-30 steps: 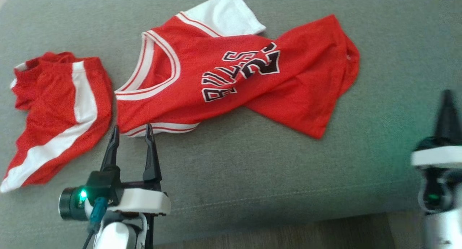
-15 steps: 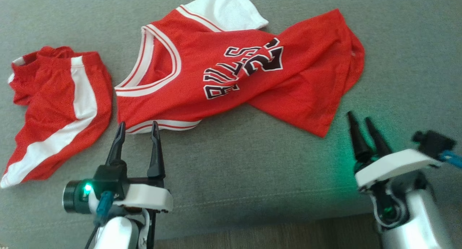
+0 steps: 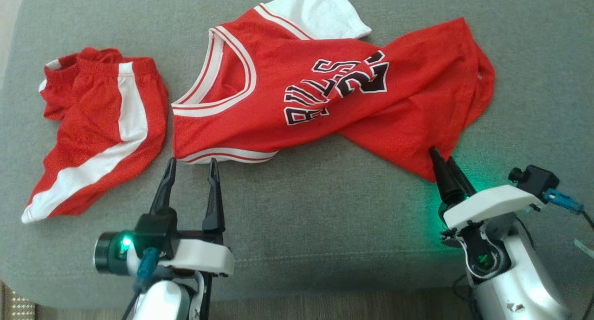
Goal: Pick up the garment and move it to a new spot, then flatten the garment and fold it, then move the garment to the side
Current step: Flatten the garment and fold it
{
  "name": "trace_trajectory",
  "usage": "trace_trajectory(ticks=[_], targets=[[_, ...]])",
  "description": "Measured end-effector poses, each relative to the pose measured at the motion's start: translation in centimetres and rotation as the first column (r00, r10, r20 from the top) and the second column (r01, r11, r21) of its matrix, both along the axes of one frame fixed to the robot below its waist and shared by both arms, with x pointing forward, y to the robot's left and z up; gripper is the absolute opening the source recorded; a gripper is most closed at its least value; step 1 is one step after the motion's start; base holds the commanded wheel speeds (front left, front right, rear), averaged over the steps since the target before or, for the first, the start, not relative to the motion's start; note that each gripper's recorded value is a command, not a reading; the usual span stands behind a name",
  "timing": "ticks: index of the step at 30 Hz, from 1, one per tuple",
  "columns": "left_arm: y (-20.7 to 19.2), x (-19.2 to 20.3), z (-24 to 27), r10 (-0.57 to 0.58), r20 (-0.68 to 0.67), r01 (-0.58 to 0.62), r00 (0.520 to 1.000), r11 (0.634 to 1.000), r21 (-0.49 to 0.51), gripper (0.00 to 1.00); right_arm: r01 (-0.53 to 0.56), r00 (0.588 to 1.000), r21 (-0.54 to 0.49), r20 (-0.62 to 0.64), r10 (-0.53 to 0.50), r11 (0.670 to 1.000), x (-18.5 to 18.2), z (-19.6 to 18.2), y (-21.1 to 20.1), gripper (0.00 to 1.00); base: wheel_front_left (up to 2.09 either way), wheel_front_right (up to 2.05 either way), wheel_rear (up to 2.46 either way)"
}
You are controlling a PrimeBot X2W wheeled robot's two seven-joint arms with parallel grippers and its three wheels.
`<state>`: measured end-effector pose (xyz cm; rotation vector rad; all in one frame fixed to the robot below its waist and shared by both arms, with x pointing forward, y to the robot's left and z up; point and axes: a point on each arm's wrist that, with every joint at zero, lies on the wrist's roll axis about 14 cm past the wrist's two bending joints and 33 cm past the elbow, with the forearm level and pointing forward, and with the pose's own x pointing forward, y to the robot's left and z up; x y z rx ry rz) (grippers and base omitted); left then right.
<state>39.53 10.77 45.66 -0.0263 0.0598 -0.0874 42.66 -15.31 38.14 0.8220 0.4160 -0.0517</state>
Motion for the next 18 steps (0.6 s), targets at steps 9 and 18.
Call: trace_trajectory(ticks=[9,18], targets=[[0.1,-0.2,0.1,0.010,0.001,-0.010,1.000,1.000,0.003,1.00,-0.002,1.000,0.003,-0.002,0.002,1.000,0.1,-0.4,0.6,0.00,0.00,0.00,0.00],[-0.3,0.2,0.3,0.001,0.011,-0.001,1.000,1.000,-0.002,1.00,0.110,0.988,-0.074,0.113,-0.102,0.991,0.4,2.7,-4.3,0.00,0.00,0.00,0.00]])
